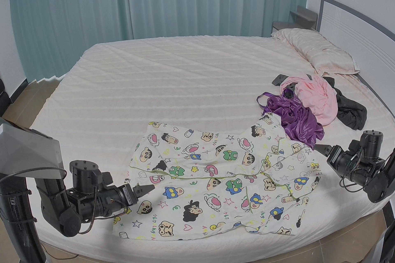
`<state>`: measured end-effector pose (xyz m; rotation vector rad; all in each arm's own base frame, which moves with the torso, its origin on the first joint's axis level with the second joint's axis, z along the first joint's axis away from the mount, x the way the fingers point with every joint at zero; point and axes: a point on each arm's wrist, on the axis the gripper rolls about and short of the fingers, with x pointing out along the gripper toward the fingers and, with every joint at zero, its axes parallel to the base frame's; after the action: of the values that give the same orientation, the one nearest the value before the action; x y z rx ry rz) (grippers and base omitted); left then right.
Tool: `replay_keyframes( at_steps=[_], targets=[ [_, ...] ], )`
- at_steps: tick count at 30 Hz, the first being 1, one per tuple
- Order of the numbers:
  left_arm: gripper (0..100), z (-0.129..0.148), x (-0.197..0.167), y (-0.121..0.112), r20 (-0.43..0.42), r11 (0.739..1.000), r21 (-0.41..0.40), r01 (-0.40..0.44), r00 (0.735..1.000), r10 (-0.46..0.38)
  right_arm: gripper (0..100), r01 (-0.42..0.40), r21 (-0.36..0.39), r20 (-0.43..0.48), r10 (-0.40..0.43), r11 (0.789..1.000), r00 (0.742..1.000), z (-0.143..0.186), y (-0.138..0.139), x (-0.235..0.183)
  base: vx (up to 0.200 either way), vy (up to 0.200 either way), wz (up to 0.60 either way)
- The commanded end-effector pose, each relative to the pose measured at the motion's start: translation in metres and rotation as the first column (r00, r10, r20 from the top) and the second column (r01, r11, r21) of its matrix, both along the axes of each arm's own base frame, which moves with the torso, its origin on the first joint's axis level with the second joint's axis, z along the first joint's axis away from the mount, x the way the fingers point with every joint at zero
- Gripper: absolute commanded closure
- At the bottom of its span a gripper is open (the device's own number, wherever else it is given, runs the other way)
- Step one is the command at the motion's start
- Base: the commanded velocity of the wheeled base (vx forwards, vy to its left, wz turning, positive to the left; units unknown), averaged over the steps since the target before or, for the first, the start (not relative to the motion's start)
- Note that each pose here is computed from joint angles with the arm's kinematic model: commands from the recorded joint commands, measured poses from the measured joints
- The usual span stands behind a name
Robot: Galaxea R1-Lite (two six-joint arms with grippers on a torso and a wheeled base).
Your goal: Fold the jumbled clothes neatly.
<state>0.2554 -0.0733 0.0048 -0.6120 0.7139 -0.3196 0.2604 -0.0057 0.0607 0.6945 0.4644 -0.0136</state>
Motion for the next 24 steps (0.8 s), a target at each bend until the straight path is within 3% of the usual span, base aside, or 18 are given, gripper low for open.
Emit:
replay_keyframes(
  at_steps=[1, 8, 19, 24],
  targets=[
    [0, -0.013, -0.011, -0.004, -0.061, 0.999, 0.031, 0.037, 0.998, -0.035, 0, -0.003, -0.001, -0.003, 0.003, 1.000, 1.000, -0.001, 0.000, 0.000, 0.000, 0.000, 0.00],
    [0, -0.014, -0.022, -0.010, -0.085, 0.996, 0.040, 0.076, 0.994, -0.072, 0, -0.003, -0.001, -0.006, 0.003, 1.000, 1.000, -0.001, 0.000, -0.001, 0.000, 0.000, 0.00],
    [0, -0.007, -0.036, -0.014, -0.033, 0.995, 0.027, 0.100, 0.995, -0.099, 0, -0.002, -0.002, -0.005, 0.002, 1.000, 1.000, -0.001, 0.000, -0.001, 0.000, 0.000, 0.00],
    [0, -0.011, -0.052, -0.019, -0.084, 0.988, 0.042, 0.149, 0.986, -0.145, 0, -0.002, -0.002, -0.005, 0.002, 1.000, 1.000, -0.001, 0.000, -0.001, 0.000, 0.000, 0.00]
  ],
)
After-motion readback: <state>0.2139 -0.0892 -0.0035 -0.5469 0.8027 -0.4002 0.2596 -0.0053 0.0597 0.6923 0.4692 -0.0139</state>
